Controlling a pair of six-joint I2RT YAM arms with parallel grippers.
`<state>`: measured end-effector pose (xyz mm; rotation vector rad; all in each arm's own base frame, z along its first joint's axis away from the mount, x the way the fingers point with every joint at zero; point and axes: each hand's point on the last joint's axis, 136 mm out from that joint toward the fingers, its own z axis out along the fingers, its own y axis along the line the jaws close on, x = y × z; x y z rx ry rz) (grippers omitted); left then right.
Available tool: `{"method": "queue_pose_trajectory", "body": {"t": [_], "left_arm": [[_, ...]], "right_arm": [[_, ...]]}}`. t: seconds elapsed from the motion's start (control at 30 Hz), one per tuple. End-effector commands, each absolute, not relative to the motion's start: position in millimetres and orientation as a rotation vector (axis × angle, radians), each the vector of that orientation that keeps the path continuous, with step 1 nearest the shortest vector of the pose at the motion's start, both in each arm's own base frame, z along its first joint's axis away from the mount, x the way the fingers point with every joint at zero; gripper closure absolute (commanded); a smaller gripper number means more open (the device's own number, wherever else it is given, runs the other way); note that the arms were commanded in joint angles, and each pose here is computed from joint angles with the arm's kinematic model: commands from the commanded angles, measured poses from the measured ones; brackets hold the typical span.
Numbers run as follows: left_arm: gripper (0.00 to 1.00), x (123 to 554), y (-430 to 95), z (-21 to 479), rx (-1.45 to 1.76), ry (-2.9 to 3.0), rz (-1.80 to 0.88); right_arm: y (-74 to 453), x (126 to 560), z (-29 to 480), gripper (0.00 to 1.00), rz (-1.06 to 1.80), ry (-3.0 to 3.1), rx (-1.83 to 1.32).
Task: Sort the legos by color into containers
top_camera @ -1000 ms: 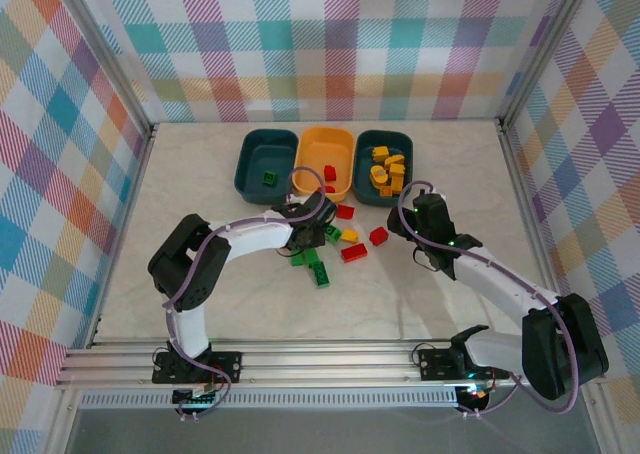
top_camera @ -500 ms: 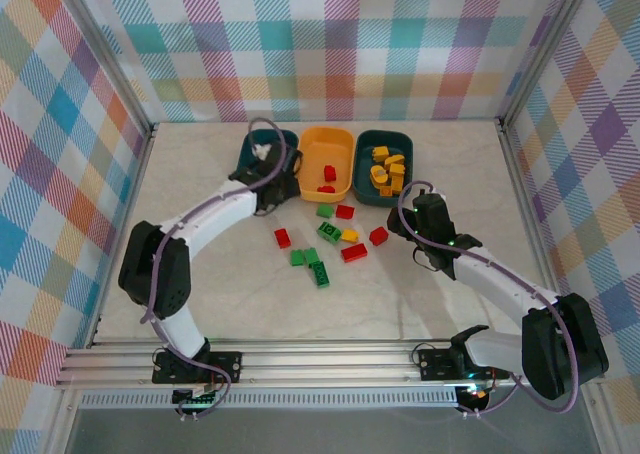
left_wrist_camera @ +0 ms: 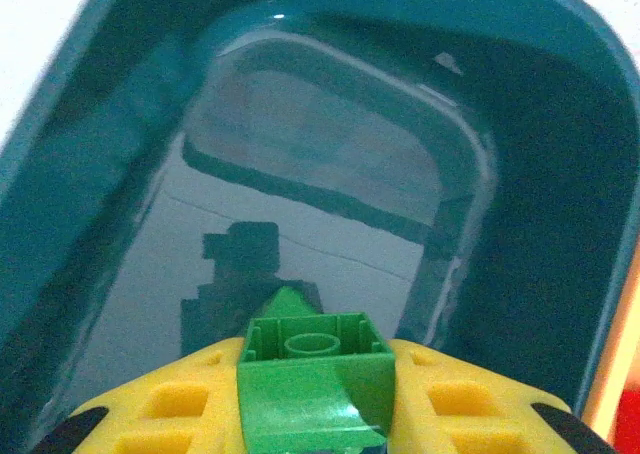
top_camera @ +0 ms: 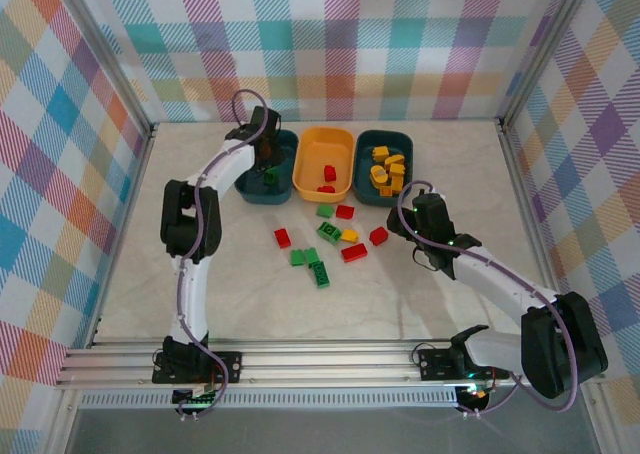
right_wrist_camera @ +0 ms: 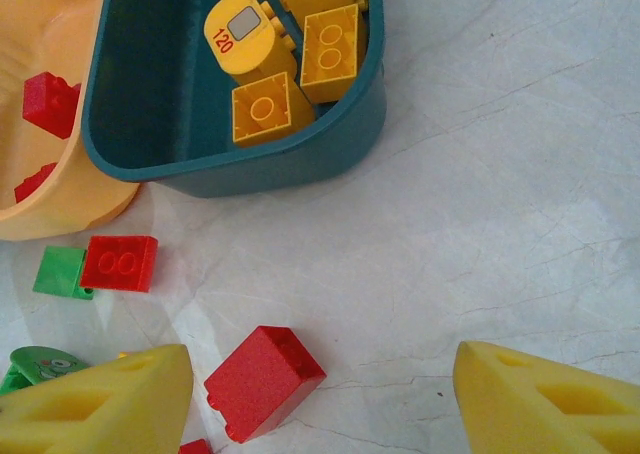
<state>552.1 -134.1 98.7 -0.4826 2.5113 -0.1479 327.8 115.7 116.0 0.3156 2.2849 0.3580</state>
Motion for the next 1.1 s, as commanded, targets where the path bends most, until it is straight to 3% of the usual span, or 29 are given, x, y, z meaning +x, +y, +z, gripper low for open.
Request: {"method": "queue_pose_trajectory", "body": {"t": [0.0,0.13,0.3,0.5,0.77,1.07], "left_arm": [[0.65,550,-148,98,-0.44,2.579,-0.233],[0.52,543,-153,98,-0.44,2.597,-0.273],[0.42,521,-151,122,-0.425,2.574,-0.301],[0.39,455,-176,158,-0.333,2.515,-0.398],[0.36,323,-260,110,-0.196,2.627,-0.533],[0.36,282,-269,84,-0.203,2.714,-0.412]], "right_arm": [[118,329,121,0.31,0.384,2.264,0.32],[116,329,121,0.3,0.377,2.262,0.323],[117,329,122,0.3,0.386,2.261,0.321],[116,327,126,0.31,0.388,2.247,0.321],[117,329,121,0.3,0.382,2.263,0.322],[118,328,121,0.3,0.385,2.265,0.32]]}}
